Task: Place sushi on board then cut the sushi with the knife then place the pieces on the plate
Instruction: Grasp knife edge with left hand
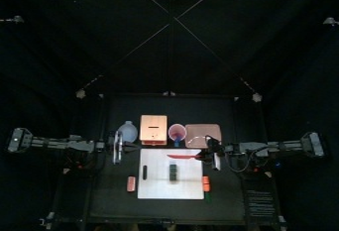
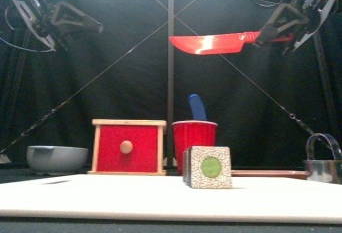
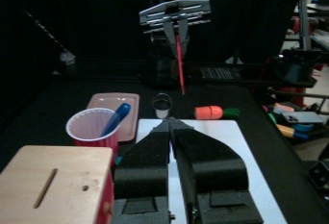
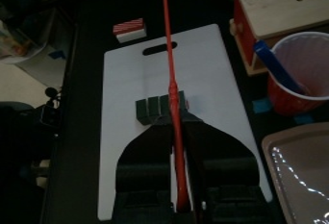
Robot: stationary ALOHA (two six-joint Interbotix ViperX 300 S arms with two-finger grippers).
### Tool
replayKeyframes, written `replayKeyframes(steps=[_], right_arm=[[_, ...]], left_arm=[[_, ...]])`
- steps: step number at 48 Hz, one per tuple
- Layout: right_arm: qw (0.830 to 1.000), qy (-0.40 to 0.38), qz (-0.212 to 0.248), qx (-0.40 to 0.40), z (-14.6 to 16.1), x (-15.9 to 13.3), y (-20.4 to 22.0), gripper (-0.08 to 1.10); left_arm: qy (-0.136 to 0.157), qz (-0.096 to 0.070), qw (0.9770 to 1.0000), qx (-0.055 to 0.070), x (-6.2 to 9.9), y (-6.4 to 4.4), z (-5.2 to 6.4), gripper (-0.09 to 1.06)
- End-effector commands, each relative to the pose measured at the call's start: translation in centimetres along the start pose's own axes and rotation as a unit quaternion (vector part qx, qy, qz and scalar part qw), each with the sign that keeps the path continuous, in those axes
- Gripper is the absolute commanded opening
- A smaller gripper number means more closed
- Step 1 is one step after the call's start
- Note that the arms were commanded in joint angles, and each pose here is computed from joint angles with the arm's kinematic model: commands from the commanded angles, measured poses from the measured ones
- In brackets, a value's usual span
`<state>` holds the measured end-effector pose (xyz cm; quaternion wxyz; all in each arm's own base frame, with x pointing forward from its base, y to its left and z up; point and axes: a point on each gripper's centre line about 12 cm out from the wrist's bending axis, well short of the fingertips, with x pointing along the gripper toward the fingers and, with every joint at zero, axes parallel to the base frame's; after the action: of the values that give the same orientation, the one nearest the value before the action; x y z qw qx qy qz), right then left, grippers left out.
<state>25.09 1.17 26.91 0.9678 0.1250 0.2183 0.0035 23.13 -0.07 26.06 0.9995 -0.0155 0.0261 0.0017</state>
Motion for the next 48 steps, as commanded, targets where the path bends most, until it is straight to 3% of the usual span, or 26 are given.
replayKeyframes(steps=[1,8,14,29,35,48], right_arm=[[1.0,-0.004,0.003,-0.003,0.4,0.9,0.3,0.29],[1.0,0.023,-0.002,-0.016,-0.2,2.5,0.3,0.29],[0.999,0.035,-0.007,-0.026,-0.5,3.4,0.1,0.29],[0.999,0.045,-0.013,-0.028,-0.9,4.1,-0.2,0.29],[0.999,0.045,-0.012,-0.025,-0.9,4.1,-0.2,0.29],[0.998,0.051,-0.011,-0.028,-1.1,4.6,-0.1,0.29]], left_arm=[[0.019,-0.008,0.9997,-0.014,0.9,-0.6,0.8,0.58],[0.059,-0.01,0.9979,-0.027,2.0,-0.8,0.5,0.75],[0.098,-0.01,0.9946,-0.034,3.3,-1.0,0.0,0.87],[0.166,-0.016,0.9853,-0.034,6.8,-1.6,-0.3,0.88],[0.199,-0.016,0.9794,-0.031,8.6,-1.8,-1.2,0.88],[0.281,-0.017,0.9591,-0.026,12.0,-2.1,-3.1,0.88]])
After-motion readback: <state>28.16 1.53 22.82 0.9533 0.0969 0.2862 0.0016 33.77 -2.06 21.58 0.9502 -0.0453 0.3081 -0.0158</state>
